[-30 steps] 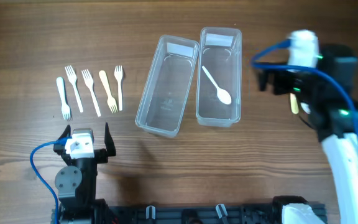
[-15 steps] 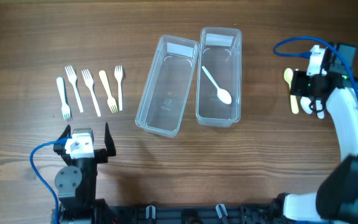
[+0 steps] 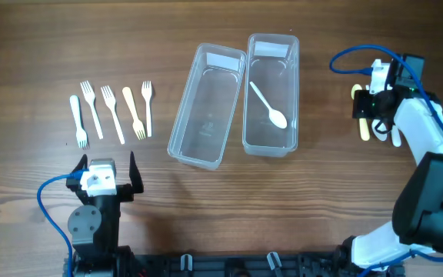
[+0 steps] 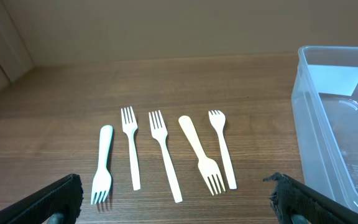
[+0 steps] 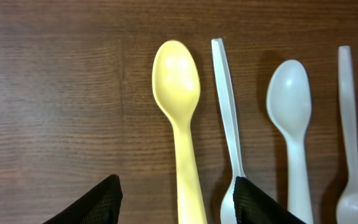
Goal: Pack container
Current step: 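Return the right gripper to the spoons and grasp the yellow spoon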
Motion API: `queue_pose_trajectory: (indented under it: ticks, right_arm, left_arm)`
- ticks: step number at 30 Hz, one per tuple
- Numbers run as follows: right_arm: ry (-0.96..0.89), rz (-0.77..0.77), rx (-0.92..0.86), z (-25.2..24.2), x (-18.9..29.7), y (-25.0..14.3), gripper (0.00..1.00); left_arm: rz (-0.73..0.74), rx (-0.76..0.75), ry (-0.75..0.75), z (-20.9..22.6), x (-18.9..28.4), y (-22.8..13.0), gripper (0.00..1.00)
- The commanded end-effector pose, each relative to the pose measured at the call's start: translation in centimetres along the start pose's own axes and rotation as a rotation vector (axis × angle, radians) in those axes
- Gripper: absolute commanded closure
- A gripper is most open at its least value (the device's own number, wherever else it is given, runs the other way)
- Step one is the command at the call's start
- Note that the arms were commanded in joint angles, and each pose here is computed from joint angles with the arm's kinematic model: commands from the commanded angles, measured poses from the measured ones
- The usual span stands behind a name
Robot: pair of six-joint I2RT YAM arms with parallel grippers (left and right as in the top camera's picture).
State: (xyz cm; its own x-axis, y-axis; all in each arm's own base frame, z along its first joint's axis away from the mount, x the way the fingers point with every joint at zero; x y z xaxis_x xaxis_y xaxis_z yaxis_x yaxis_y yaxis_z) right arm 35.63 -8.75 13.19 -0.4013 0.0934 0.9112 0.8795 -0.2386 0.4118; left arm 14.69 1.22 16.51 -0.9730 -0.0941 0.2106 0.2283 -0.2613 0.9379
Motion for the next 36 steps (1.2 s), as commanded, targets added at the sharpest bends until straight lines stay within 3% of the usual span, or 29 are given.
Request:
queue_pose_trajectory:
  ticks: [1,16,18,20,21,23,30,36]
  right_arm:
    - [-0.014,0.038,0.017,-0.2,-2.0,-0.5,0.43]
    - [-0.016,0.129,0.002,-0.3,-8.0,-2.3,0.45]
    - [-0.011,0.137,-0.017,-0.2,-8.3,-2.5,0.52]
    - [-0.011,0.137,-0.036,-0.2,-8.2,-2.5,0.71]
    - [-0.011,0.137,-0.037,-0.2,-8.2,-2.5,0.85]
    - [-0.013,0.147,-0.064,-0.2,-8.0,-2.6,0.96]
    - [0.086,0.185,-0.145,0.9,-6.4,-2.5,0.96]
    - [0.262,-0.02,-0.187,2.3,1.9,1.0,0.96]
  left_arm:
    - [-0.004,-0.018,0.003,0.0,-0.1,-0.1,0.0]
    - [-0.004,-0.018,0.003,0.0,-0.1,-0.1,0.0]
    - [-0.004,-0.018,0.003,0.0,-0.1,-0.1,0.0]
    - [-0.004,-0.018,0.003,0.0,-0.1,-0.1,0.0]
    - [-0.004,-0.018,0.003,0.0,-0.1,-0.1,0.0]
    - [-0.004,-0.018,0.003,0.0,-0.1,-0.1,0.0]
    - [-0.004,-0.018,0.003,0.0,-0.1,-0.1,0.0]
    - [-0.004,-0.018,0.003,0.0,-0.1,-0.1,0.0]
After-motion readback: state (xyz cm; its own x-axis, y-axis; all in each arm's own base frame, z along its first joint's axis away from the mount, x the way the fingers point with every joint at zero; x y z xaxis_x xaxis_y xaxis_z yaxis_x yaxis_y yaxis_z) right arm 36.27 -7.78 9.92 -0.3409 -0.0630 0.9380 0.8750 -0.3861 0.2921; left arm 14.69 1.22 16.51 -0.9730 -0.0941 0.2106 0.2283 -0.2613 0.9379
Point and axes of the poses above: each gripper's point midway between its finger pads, its own x axis back along the fingers, its own z axis along the line the jaws close on, y = z × x, the point moved 9 cm from there along x, back along the fingers, and after that the axes turned 12 degrees about -x, right-handed, at the moved point
